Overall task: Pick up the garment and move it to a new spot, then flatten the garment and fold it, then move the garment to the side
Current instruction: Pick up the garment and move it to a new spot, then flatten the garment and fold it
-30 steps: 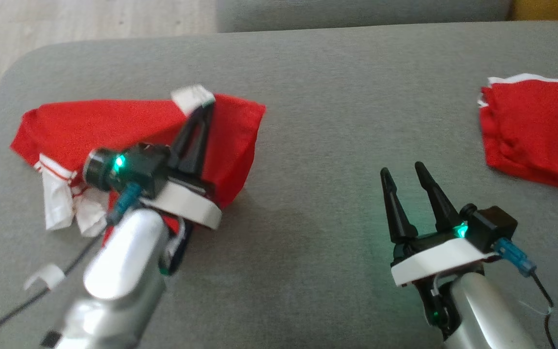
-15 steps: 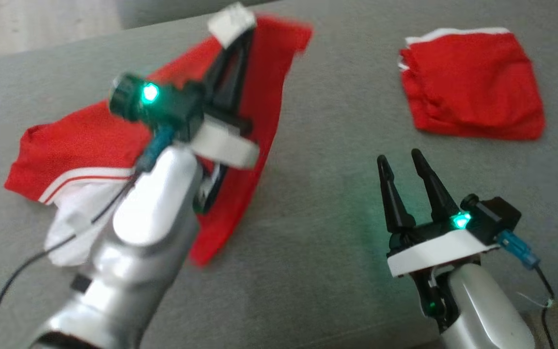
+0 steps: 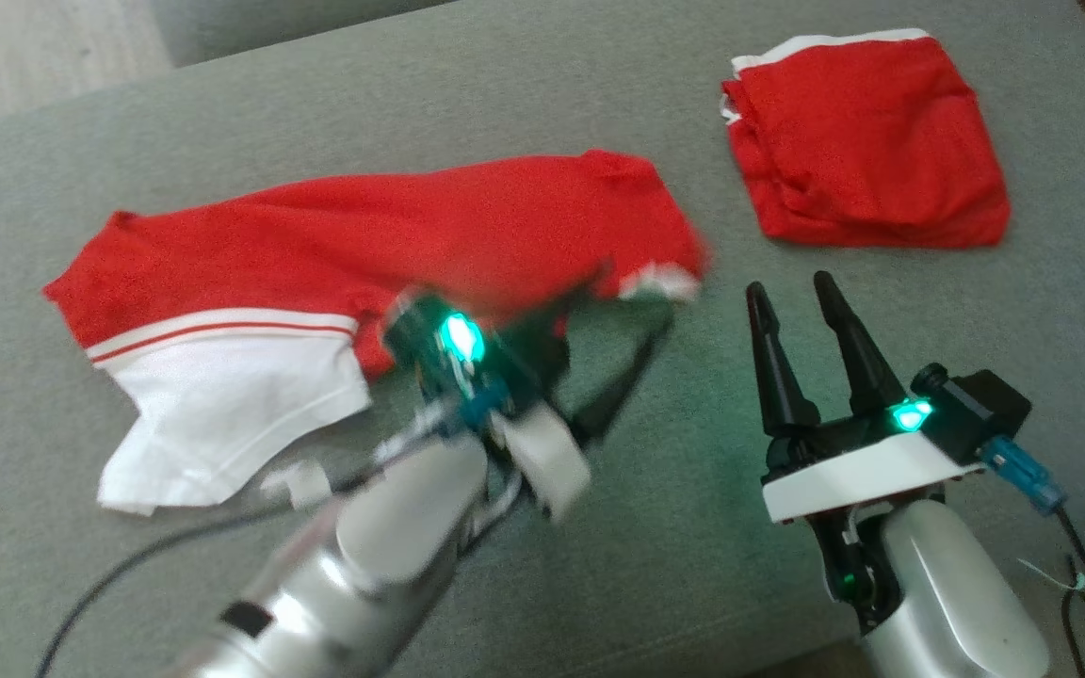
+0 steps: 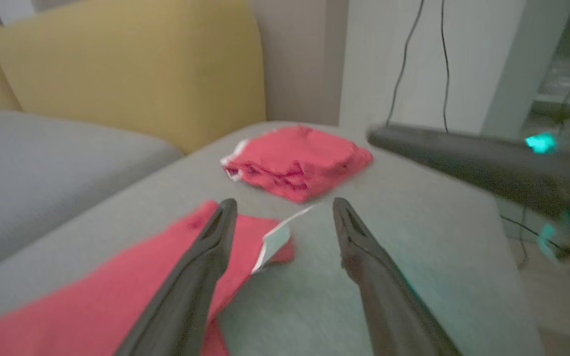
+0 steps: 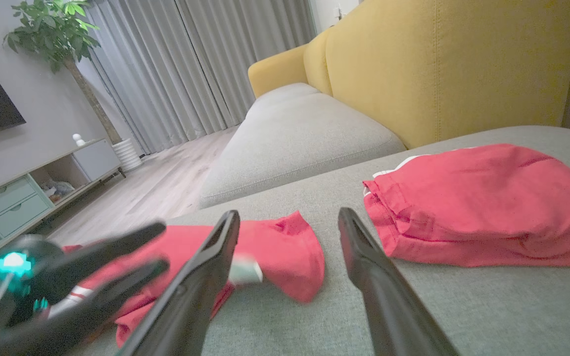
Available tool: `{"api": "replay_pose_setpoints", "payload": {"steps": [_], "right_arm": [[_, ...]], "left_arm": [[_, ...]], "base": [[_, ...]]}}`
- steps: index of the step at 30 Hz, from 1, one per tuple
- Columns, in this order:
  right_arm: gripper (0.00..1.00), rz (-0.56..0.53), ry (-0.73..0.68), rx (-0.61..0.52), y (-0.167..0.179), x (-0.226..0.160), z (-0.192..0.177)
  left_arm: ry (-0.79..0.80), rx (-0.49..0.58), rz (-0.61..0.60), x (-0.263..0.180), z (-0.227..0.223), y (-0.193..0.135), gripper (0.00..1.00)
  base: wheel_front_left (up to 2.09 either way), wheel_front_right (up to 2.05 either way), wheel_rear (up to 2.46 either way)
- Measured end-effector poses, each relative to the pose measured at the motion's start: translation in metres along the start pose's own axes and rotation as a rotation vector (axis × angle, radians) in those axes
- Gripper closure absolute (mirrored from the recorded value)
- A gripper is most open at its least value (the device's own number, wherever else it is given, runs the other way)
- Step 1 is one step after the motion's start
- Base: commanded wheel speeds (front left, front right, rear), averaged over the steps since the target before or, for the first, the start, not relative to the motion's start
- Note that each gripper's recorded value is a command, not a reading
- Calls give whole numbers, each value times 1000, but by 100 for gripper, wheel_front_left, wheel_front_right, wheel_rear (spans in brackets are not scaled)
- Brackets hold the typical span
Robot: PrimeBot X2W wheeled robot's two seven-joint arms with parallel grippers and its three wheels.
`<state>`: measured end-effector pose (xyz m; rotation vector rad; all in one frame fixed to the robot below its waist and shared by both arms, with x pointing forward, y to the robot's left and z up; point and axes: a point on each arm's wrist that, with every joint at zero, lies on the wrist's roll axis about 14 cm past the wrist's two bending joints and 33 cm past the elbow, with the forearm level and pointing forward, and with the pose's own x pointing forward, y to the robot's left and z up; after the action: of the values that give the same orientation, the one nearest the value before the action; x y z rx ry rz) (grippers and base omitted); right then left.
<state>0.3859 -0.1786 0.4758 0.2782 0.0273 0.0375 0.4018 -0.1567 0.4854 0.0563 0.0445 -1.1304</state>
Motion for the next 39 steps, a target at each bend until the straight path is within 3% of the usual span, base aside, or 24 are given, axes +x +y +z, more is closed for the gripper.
{"api": "replay_pose_setpoints", "payload": {"steps": [3, 6, 13, 17, 24, 28, 33, 39], "right_arm": [[0, 19, -2, 4, 6, 4, 0], [0, 51, -3, 9, 16, 9, -1], [0, 135, -3, 1, 44, 19, -3], [0, 163, 16, 0, 54, 18, -10], [0, 221, 52, -9, 75, 16, -23], [0, 240, 81, -13, 81, 15, -33], [0, 242, 90, -13, 81, 13, -36], [0, 215, 104, -13, 71, 10, -40]], "left_arm": [[79, -34, -11, -16, -28, -12, 0], [62, -42, 63, -24, -22, 6, 0], [-56, -61, 374, -66, 15, 77, 0], [-138, -66, 554, -121, 30, 105, 0], [-26, -213, 792, -220, -39, 80, 0], [-1, -229, 828, -237, -50, 69, 0], [3, -204, 819, -233, -49, 76, 0], [114, -204, 795, -225, -76, 87, 0]], "base": [[0, 0, 0], [0, 0, 0], [0, 0, 0], [0, 0, 0], [0, 0, 0], [0, 0, 0], [0, 0, 0], [0, 0, 0]]}}
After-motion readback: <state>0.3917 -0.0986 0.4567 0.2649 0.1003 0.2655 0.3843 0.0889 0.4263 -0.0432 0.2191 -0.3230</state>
